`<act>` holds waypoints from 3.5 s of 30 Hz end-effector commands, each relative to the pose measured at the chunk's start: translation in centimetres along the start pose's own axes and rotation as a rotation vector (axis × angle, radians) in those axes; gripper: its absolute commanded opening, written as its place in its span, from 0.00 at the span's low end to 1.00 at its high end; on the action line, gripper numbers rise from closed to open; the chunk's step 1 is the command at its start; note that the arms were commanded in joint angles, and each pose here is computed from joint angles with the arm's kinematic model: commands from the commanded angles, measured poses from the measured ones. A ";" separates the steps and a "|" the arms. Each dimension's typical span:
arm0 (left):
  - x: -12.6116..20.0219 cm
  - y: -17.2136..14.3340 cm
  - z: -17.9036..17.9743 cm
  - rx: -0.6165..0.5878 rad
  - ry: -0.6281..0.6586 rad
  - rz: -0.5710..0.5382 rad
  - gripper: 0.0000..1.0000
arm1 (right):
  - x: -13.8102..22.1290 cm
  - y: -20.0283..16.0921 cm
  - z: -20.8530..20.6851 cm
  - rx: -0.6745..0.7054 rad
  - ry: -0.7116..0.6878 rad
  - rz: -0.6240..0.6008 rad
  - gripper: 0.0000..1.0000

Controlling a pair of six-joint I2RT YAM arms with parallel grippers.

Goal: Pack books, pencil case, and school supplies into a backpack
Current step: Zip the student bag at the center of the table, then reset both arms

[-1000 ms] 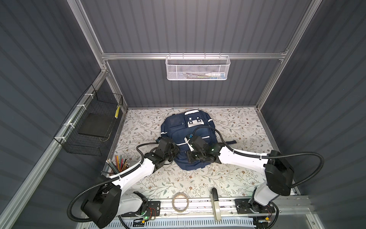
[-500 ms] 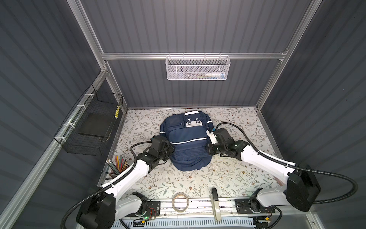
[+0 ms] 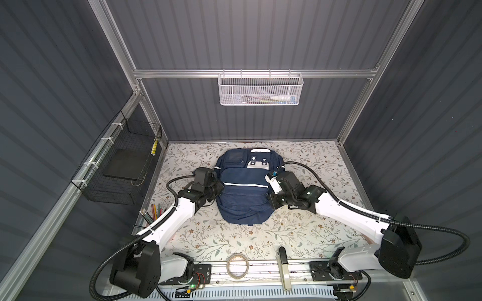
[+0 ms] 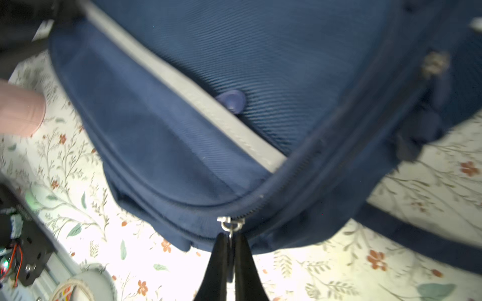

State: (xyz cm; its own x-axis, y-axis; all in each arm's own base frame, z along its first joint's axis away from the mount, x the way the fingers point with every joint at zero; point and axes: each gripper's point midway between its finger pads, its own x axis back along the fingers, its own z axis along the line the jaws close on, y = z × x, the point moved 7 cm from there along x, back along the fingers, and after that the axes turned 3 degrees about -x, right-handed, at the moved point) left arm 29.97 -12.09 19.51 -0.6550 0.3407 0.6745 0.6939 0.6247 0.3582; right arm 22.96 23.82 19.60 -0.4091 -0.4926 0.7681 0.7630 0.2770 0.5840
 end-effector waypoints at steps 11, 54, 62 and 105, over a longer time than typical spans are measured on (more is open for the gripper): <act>3.9 0.4 -0.6 0.140 -0.122 -0.057 0.77 | -5.6 3.9 10.3 -0.024 0.197 0.018 0.00; 0.2 -5.4 -1.0 0.187 -0.161 0.116 0.00 | -0.3 2.7 -4.7 -0.040 -0.155 0.033 0.00; 0.6 -5.3 -1.6 0.170 -0.199 0.123 0.00 | 0.0 2.6 -5.5 -0.049 -0.183 0.046 0.00; 6.4 3.4 1.3 -0.852 0.398 -0.696 1.00 | 12.2 -2.0 -17.2 -0.323 -0.708 -0.589 0.81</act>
State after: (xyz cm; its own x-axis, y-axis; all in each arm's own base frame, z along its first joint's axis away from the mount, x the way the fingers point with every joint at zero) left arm 27.60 -9.38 25.78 -0.9368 -0.0049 0.3499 0.3492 0.0513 0.9357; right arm 24.53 5.12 23.66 -0.8618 0.0702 0.5024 0.4925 -0.1222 0.8617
